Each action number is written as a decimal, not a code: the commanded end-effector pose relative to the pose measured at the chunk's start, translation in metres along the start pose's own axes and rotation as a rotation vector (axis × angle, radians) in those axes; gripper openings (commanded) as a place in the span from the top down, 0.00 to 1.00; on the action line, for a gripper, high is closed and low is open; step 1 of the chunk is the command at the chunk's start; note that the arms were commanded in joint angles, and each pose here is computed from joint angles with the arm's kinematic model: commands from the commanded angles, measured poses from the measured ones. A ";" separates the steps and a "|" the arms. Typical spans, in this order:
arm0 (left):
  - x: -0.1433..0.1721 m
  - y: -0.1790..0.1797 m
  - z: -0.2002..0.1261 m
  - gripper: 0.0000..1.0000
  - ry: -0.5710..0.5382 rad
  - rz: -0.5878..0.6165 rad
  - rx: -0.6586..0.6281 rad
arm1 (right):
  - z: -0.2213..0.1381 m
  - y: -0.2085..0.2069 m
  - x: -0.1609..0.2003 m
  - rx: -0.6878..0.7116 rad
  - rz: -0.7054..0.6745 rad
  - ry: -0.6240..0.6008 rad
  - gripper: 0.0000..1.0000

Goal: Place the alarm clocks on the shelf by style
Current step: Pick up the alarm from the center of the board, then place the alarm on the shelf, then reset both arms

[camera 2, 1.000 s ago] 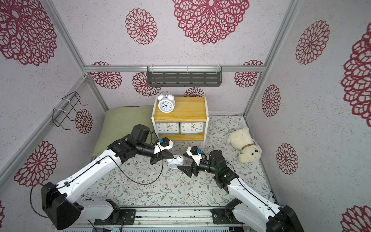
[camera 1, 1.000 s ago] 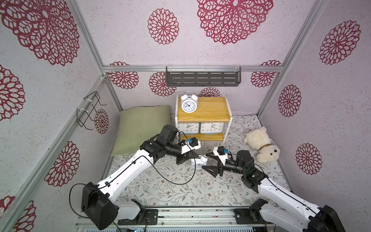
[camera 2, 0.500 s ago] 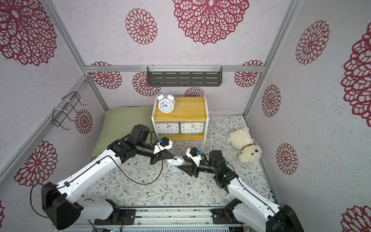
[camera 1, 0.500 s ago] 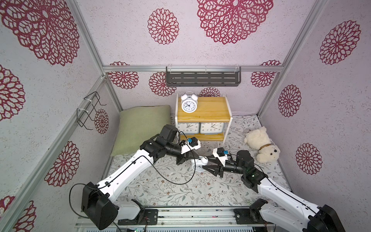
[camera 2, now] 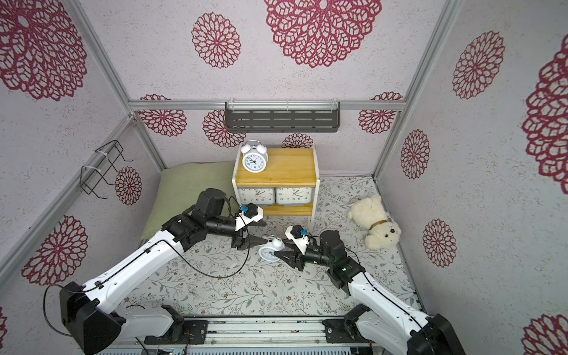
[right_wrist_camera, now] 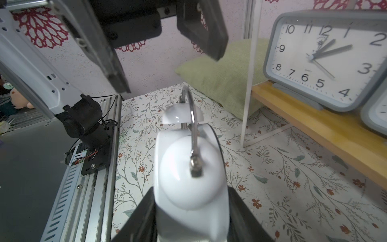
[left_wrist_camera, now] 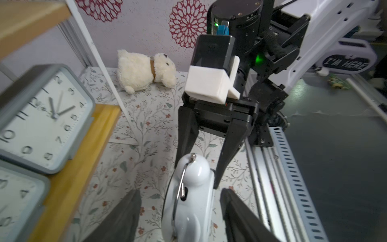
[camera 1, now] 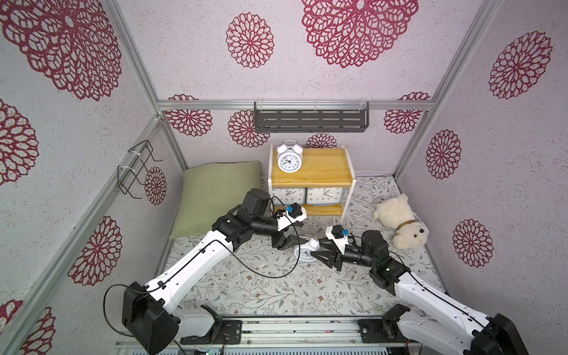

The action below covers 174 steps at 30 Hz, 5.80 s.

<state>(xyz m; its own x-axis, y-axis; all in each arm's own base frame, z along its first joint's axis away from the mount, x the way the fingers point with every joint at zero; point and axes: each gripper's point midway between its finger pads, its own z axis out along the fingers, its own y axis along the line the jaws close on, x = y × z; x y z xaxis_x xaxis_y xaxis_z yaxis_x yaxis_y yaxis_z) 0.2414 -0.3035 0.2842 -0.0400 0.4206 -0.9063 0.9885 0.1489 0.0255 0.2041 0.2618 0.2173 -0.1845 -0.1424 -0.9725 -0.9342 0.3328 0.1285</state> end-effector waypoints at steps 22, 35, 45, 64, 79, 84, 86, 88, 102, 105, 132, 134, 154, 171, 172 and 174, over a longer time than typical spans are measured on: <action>0.018 0.112 -0.103 0.21 -0.096 -0.264 -0.722 | -0.076 -0.049 -0.125 0.318 -0.036 -0.352 0.73; 0.010 0.140 -0.099 0.41 -0.178 -0.290 -0.647 | -0.074 -0.055 -0.195 0.298 -0.074 -0.391 0.73; 0.006 0.148 -0.089 0.56 -0.184 -0.271 -0.589 | -0.077 -0.085 -0.238 0.398 -0.060 -0.403 0.73; 0.009 0.151 -0.083 0.68 -0.159 -0.267 -0.558 | -0.056 -0.152 -0.251 0.543 -0.036 -0.299 0.75; 0.012 0.151 -0.084 0.69 -0.147 -0.265 -0.565 | -0.043 -0.174 -0.257 0.548 -0.034 -0.244 0.75; 0.013 0.151 -0.085 0.69 -0.144 -0.265 -0.566 | -0.041 -0.177 -0.255 0.540 -0.023 -0.234 0.74; 0.013 0.151 -0.084 0.69 -0.143 -0.264 -0.565 | -0.041 -0.178 -0.255 0.538 -0.020 -0.230 0.74; 0.013 0.151 -0.085 0.69 -0.144 -0.265 -0.565 | -0.041 -0.179 -0.253 0.537 -0.017 -0.225 0.74; 0.015 0.152 -0.084 0.69 -0.139 -0.270 -0.564 | -0.035 -0.184 -0.245 0.530 -0.003 -0.198 0.56; 0.015 0.153 -0.084 0.69 -0.134 -0.275 -0.564 | -0.036 -0.185 -0.244 0.534 -0.003 -0.196 0.50; 0.014 0.151 -0.082 0.69 -0.138 -0.277 -0.547 | -0.070 -0.183 -0.237 0.699 -0.057 -0.182 0.16; 0.014 0.151 -0.082 0.69 -0.139 -0.276 -0.548 | -0.072 -0.184 -0.235 0.709 -0.060 -0.173 0.16; 0.014 0.151 -0.081 0.69 -0.135 -0.278 -0.543 | -0.078 -0.190 -0.232 0.766 -0.073 -0.146 0.16; 0.013 0.151 -0.082 0.69 -0.135 -0.275 -0.541 | -0.070 -0.184 -0.236 0.705 -0.076 -0.163 0.13; 0.013 0.151 -0.082 0.69 -0.135 -0.275 -0.541 | -0.068 -0.187 -0.235 0.712 -0.072 -0.159 0.13; 0.014 0.151 -0.081 0.69 -0.135 -0.275 -0.539 | -0.066 -0.190 -0.232 0.722 -0.066 -0.148 0.13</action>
<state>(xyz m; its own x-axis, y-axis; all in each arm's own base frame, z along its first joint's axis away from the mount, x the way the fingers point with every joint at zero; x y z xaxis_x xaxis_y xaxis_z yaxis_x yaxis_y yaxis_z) 0.3779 -0.2003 0.3040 -0.2402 0.1880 -0.9523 0.7143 0.6986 -0.0422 0.4034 0.1735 0.4100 -0.0982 -0.0937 -0.9907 -0.5250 0.8506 -0.0284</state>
